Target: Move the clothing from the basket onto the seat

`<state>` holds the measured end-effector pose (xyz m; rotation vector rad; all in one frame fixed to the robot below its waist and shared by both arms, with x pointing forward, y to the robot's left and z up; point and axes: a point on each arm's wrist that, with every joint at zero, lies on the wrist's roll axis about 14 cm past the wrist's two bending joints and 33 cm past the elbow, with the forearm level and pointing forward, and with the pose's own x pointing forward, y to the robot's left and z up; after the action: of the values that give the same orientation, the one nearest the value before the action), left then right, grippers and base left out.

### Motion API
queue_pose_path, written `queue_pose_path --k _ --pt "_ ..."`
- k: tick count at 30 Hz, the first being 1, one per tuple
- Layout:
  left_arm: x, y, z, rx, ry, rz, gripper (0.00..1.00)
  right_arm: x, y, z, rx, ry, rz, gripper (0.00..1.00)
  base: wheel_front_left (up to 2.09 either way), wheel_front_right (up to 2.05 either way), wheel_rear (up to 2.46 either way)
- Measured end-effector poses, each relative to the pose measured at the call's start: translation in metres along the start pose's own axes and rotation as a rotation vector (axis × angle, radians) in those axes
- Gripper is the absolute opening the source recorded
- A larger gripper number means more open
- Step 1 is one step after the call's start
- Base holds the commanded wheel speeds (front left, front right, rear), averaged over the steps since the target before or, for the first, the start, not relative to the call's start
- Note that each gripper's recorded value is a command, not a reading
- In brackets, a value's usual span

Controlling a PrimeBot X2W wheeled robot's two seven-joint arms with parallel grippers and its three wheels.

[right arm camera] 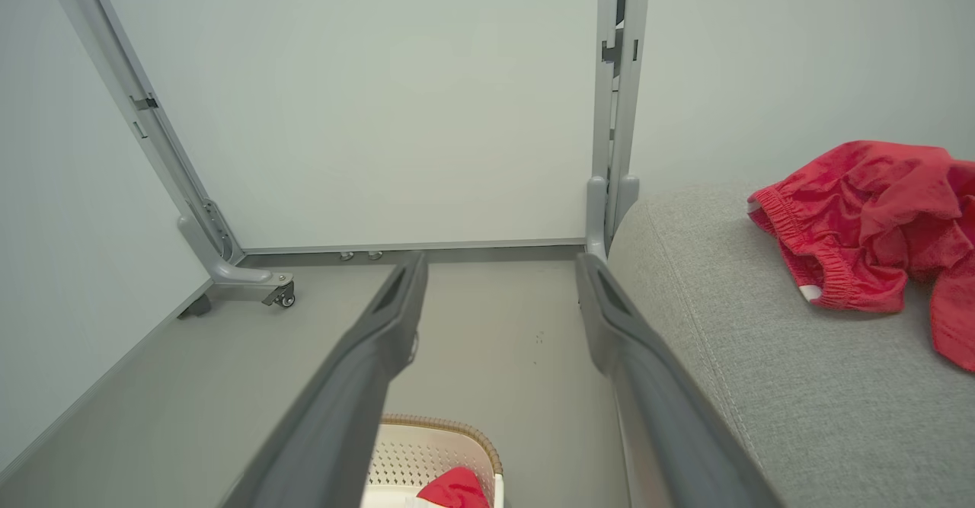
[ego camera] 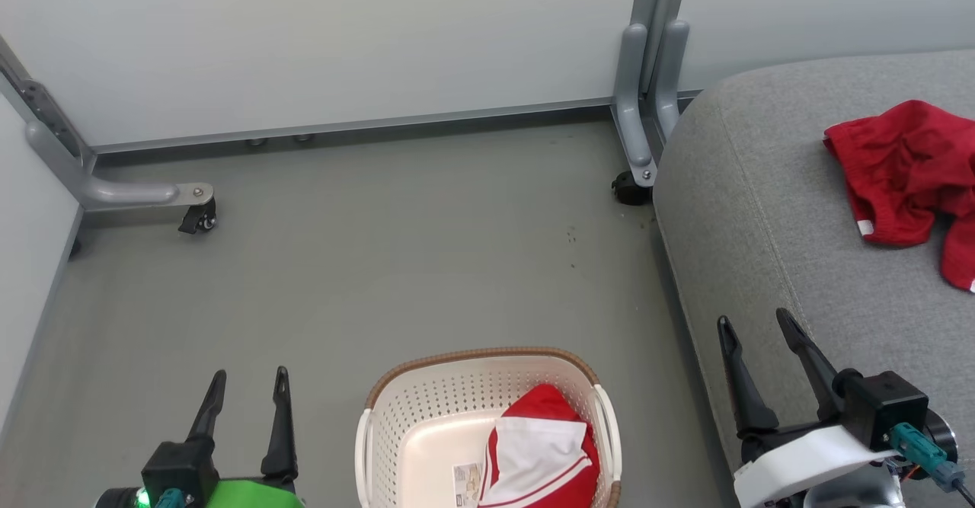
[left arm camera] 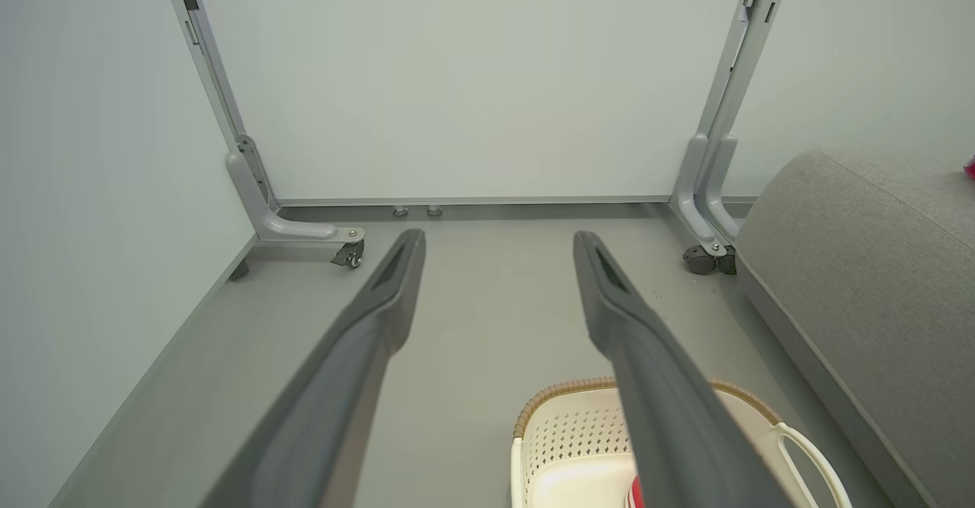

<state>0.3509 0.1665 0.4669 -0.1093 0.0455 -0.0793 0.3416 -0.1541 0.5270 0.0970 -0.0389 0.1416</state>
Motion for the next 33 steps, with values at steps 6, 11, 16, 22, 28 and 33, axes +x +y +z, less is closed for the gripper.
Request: queue_pose_path --k 6,11,16,22,28,33 --pt "0.029 -0.028 0.01 0.0 -0.03 -0.09 1.0 0.017 -0.008 0.009 -0.006 -0.033 -0.014 1.0 0.0 0.0 0.0" --pt "0.054 -0.062 0.0 0.007 -0.002 -0.198 1.0 0.037 -0.018 0.018 -0.024 -0.071 -0.033 1.0 0.0 0.0 0.0" --pt "0.078 -0.105 -0.021 0.017 0.051 -0.34 1.0 0.057 -0.028 0.015 -0.034 -0.08 -0.051 1.0 0.0 0.0 0.0" --pt "0.099 -0.137 -0.065 0.033 0.168 -0.461 1.0 0.083 -0.036 0.003 -0.038 -0.083 -0.058 1.0 0.0 0.0 0.0" --pt "0.117 -0.159 -0.117 0.043 0.307 -0.553 1.0 0.106 -0.042 -0.019 -0.037 -0.066 -0.059 1.0 0.0 0.0 0.0" --pt "0.121 -0.168 -0.172 0.053 0.46 -0.609 1.0 0.123 -0.046 -0.044 -0.03 -0.043 -0.058 1.0 0.0 0.0 0.0"
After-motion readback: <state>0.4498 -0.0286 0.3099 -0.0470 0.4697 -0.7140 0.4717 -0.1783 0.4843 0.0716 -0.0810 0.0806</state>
